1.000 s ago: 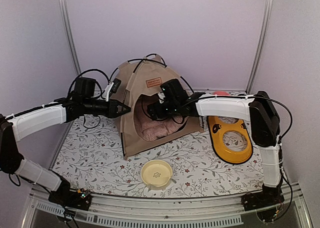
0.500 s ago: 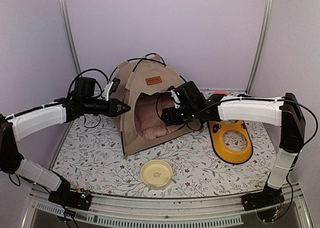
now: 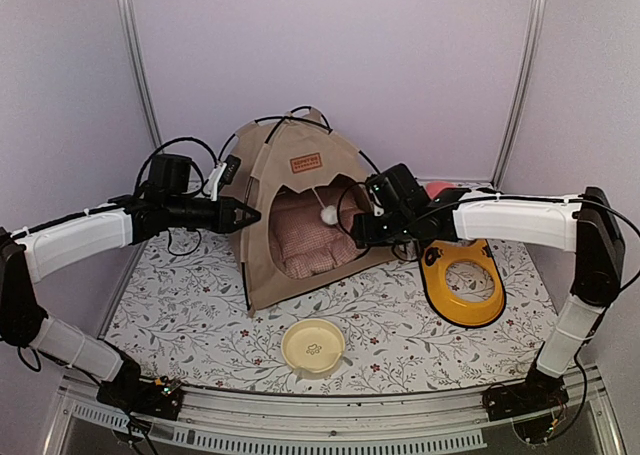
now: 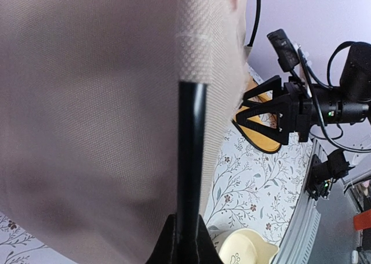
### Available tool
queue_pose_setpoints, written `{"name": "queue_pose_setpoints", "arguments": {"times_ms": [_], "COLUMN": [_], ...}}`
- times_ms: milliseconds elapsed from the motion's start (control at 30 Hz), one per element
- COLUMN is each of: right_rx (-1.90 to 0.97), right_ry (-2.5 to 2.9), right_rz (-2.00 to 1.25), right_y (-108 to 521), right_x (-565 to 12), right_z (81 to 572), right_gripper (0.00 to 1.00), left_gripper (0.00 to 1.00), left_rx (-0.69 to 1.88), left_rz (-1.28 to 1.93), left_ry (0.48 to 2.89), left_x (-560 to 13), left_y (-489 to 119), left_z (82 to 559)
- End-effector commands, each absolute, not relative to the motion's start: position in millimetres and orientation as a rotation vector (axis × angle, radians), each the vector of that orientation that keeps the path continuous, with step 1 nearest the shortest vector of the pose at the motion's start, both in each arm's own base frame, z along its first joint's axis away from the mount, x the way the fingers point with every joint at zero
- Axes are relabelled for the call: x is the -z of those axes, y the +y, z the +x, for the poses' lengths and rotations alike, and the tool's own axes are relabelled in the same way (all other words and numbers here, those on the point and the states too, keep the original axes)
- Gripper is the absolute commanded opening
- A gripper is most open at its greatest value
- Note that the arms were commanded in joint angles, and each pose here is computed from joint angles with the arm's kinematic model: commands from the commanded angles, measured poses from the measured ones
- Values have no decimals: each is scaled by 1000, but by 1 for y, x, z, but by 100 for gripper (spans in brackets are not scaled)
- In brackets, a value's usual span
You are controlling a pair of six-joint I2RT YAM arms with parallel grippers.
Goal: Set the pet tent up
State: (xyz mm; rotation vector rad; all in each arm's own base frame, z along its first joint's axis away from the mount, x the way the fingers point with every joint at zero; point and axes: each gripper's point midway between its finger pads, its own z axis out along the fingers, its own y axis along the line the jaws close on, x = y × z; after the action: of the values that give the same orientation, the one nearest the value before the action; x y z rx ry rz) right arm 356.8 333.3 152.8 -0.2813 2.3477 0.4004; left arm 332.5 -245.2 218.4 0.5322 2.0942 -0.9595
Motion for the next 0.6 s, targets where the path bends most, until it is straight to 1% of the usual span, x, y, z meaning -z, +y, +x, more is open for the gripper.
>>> {"name": "queue_pose_setpoints", "arguments": {"times_ms": [0,133,233,300,367,400,500,533,567], "right_rx": [-384,-390,-399,-407,-411,-402,-380,-376,-366], "right_ry": [2319,2338,2316,2303,2296,2309,2317,2307,2295], "right_rz": [-203,-156,-165,-186,-205,-217,-253,-268,-283], "right_y": [316,300,304,313,323,327,344,351,358], "right_x": [-168,-158,-159,-158,-157,-150,-146,-148,-150], "right_z": [356,358,365,371,379,383,387,386,385], "right_gripper": [67,69,68,67,63,56,30,23,20], "left_gripper": [0,0,0,0,0,0,0,0,0], "left_rx": [948,948,950,951,954,956,962,969,975], "left_rz": [477,481,487,490,492,494,498,502,504], "left_ry": [2165,2167,2164,2164,2160,2160,2156,2153,2154], "left_x": [-209,-208,-208,-208,-209,-209,-210,-211,-210], "left_y": [-239,-239,-240,-240,-240,-241,-242,-242,-243], "left_z": [332,331,331,331,331,330,330,330,329]}}
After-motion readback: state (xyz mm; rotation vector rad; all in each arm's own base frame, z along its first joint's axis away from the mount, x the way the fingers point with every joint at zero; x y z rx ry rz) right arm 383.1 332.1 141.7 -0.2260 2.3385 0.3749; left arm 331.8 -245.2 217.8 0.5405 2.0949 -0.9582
